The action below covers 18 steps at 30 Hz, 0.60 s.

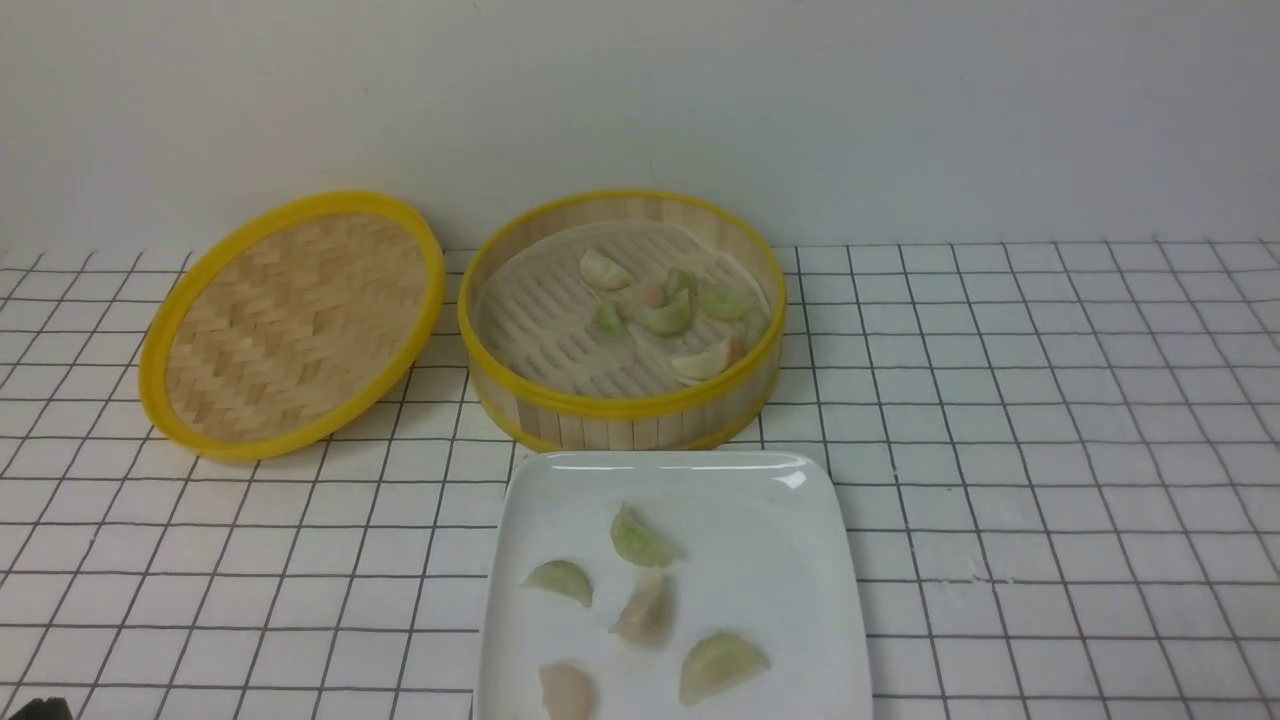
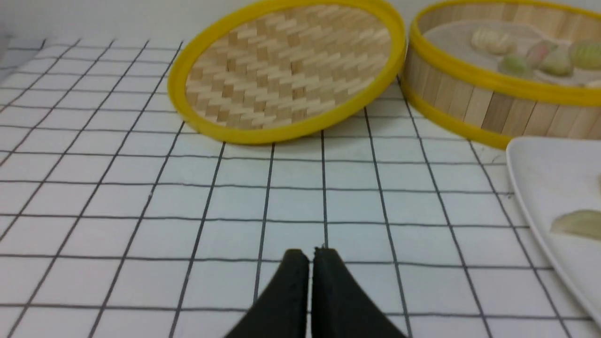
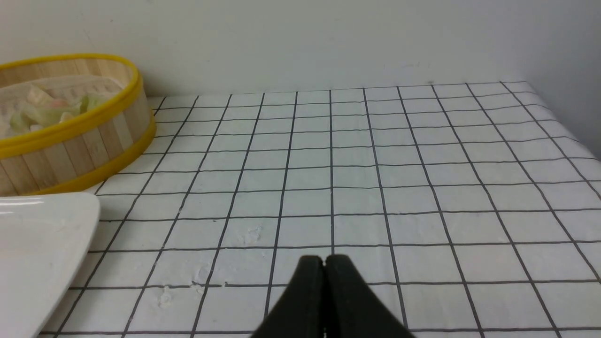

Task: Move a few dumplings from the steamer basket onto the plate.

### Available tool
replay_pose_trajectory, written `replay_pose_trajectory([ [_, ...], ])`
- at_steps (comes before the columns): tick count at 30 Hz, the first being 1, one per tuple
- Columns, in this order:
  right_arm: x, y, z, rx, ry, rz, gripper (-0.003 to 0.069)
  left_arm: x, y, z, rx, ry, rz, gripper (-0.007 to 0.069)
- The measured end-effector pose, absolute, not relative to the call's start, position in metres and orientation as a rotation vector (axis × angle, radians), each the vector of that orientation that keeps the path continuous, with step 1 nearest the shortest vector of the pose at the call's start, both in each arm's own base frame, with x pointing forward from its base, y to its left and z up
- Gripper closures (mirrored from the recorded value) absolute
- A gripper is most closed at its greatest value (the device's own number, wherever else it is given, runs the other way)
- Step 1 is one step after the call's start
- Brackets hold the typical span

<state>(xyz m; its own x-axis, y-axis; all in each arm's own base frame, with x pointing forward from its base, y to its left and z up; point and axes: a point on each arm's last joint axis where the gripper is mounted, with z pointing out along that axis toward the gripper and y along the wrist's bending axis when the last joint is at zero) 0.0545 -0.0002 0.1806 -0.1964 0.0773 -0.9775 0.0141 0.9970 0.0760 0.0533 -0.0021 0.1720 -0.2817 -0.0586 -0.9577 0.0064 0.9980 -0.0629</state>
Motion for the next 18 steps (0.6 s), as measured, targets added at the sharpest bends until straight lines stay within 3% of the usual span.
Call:
replay_pose_trajectory([
  [6, 0.0545, -0.0002, 0.1806, 0.068, 1.768, 0.057, 0.0669, 0.053, -0.0018, 0.171, 0.073, 1.865, 0.024, 0.0631],
  [18, 0.0545, -0.0002, 0.1806, 0.069, 1.768, 0.058, 0.0669, 0.0529, -0.0021, 0.1708, 0.08, 1.868, 0.024, 0.0631],
])
